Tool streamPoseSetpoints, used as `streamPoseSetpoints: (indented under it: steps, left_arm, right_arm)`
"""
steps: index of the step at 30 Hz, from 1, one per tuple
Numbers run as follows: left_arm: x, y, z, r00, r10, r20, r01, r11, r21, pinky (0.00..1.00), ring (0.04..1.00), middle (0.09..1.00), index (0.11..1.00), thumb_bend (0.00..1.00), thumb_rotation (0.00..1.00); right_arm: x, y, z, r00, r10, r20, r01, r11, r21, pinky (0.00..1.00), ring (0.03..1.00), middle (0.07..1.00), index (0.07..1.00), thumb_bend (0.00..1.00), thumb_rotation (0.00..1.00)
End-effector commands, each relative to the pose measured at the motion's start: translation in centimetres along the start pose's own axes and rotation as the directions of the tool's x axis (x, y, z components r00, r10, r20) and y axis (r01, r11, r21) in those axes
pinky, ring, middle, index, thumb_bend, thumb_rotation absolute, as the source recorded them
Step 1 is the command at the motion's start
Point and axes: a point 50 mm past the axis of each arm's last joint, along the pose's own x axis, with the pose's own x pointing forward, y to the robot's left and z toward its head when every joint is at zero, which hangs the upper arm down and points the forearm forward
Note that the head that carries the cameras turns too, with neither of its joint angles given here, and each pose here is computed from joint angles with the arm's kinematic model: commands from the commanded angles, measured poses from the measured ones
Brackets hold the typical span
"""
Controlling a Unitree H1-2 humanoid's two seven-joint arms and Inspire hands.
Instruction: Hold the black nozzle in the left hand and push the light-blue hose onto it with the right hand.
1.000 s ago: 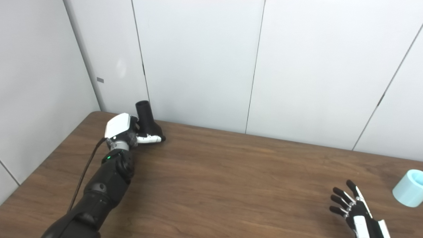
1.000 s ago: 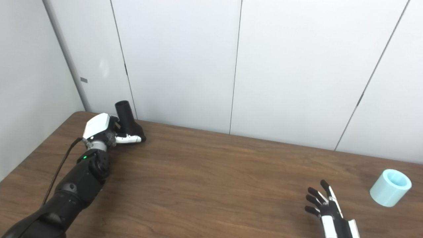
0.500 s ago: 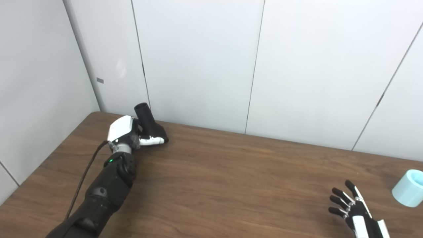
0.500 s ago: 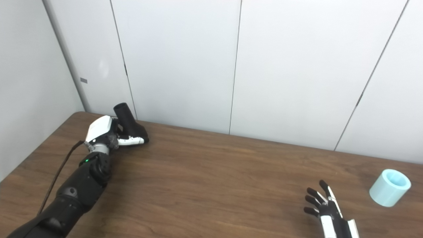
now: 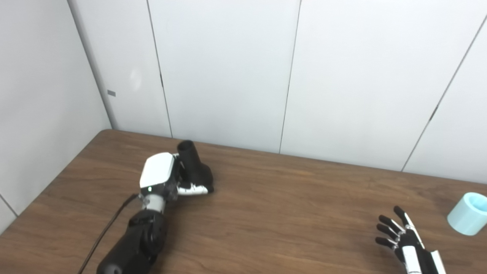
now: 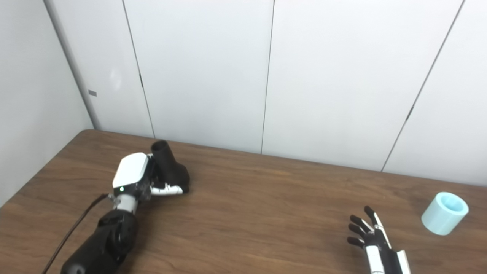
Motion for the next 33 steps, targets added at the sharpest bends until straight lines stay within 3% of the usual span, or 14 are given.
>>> streamPoseSetpoints:
  steps: [1,6,15,27,33]
  left_arm:
    - [0.3,1.5,2.1,0.994,0.062,0.091,-0.064,0.998,0.017,0.35,0.433,0.413,0.529,0.52,0.00]
    - [-2.3,1.1,4.4,0.983,0.061,0.171,-0.063,0.998,0.008,0.34,0.410,0.406,0.524,0.52,0.00]
    - [-6.4,-0.3,8.5,0.956,0.009,0.293,0.008,0.998,-0.058,0.39,0.477,0.442,0.532,0.52,0.00]
    - [-10.3,-2.6,12.2,0.928,-0.094,0.360,0.131,0.988,-0.080,0.36,0.446,0.411,0.527,0.52,0.00]
    - [-11.5,-3.7,12.9,0.926,-0.122,0.358,0.161,0.983,-0.083,0.37,0.452,0.416,0.528,0.52,0.00]
  right_arm:
    - [-3.5,1.2,-3.8,0.985,0.009,-0.170,-0.004,1.000,0.026,0.70,0.809,0.836,0.933,0.53,1.00]
    - [-3.4,1.5,-3.7,0.985,0.016,-0.174,-0.011,1.000,0.030,0.71,0.812,0.836,0.942,0.53,1.00]
    - [-3.0,2.0,-3.5,0.985,0.022,-0.172,-0.017,0.999,0.033,0.70,0.806,0.832,0.946,0.53,1.00]
    - [-2.7,2.9,-3.1,0.988,0.016,-0.154,-0.015,1.000,0.007,0.67,0.779,0.819,0.941,0.52,1.00]
    - [-2.7,3.0,-2.7,0.988,0.023,-0.154,-0.022,1.000,0.007,0.66,0.779,0.826,0.949,0.52,1.00]
